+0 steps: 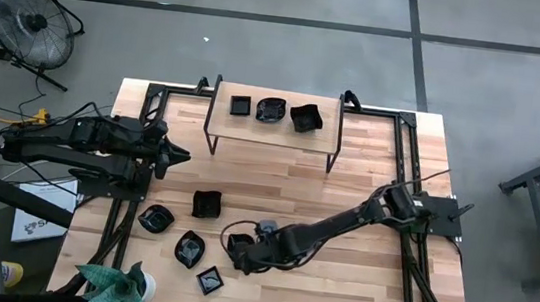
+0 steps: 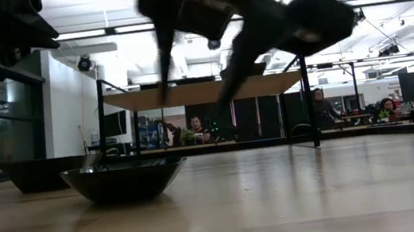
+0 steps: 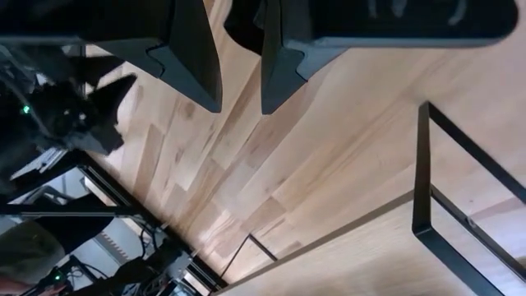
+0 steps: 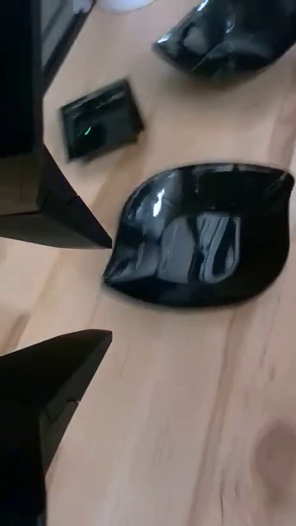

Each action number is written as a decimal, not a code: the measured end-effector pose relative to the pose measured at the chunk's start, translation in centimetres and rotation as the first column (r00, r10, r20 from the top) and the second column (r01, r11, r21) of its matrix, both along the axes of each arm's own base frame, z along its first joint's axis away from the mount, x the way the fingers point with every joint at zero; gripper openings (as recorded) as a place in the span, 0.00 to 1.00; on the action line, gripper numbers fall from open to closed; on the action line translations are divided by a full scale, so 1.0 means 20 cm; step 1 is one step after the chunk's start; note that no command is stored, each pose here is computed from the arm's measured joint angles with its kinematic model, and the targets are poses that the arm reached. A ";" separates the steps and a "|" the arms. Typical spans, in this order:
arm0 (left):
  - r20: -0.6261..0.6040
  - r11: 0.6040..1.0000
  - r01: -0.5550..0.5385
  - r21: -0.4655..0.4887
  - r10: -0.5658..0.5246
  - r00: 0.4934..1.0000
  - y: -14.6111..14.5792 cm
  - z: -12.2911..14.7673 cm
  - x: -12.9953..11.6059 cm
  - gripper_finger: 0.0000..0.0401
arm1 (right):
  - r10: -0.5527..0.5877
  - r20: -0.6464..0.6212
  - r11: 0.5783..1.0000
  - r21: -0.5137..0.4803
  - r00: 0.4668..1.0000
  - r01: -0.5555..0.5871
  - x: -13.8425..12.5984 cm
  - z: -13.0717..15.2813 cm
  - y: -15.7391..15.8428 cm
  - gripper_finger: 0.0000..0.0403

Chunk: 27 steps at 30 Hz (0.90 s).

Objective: Pick & Place Mini shaped plates
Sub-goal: Stack the leaf-shaped plate on the leaf-shaped plate

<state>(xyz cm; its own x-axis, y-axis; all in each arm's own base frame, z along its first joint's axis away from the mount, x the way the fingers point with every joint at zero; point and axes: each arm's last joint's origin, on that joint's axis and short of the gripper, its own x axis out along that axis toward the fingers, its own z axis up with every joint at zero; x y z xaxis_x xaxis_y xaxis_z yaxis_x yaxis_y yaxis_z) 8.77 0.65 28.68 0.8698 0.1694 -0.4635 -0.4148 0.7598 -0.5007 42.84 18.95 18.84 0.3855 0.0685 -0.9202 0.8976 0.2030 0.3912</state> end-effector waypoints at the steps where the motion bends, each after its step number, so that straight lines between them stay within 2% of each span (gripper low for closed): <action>1: 0.000 1.000 -0.001 0.001 0.001 1.000 0.00 0.00 0.00 0.21 | -0.020 0.010 1.000 -0.004 1.000 0.020 0.01 -0.01 0.01 0.41; 10: -0.002 1.000 0.005 0.015 -0.005 1.000 0.00 0.00 0.00 0.21 | -0.127 -0.019 0.992 -0.025 0.992 0.127 0.01 -0.10 0.02 0.41; 18: -0.002 1.000 0.007 0.018 -0.007 1.000 0.00 0.00 0.00 0.21 | -0.132 -0.028 0.991 -0.008 0.991 0.132 0.02 -0.18 0.06 0.41; 27: -0.002 1.000 0.008 0.017 -0.008 1.000 0.00 0.00 0.00 0.21 | -0.139 -0.022 0.990 -0.017 0.990 0.139 0.02 -0.18 0.06 0.39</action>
<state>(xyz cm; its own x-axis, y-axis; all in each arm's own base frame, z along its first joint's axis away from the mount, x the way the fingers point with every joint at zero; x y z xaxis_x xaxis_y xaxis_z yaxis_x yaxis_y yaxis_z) 8.76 0.65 28.70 0.8701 0.1706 -0.4624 -0.4099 0.7714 -0.4867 43.22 20.13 15.25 0.3688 0.0016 -0.9295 0.9263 0.0815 0.3677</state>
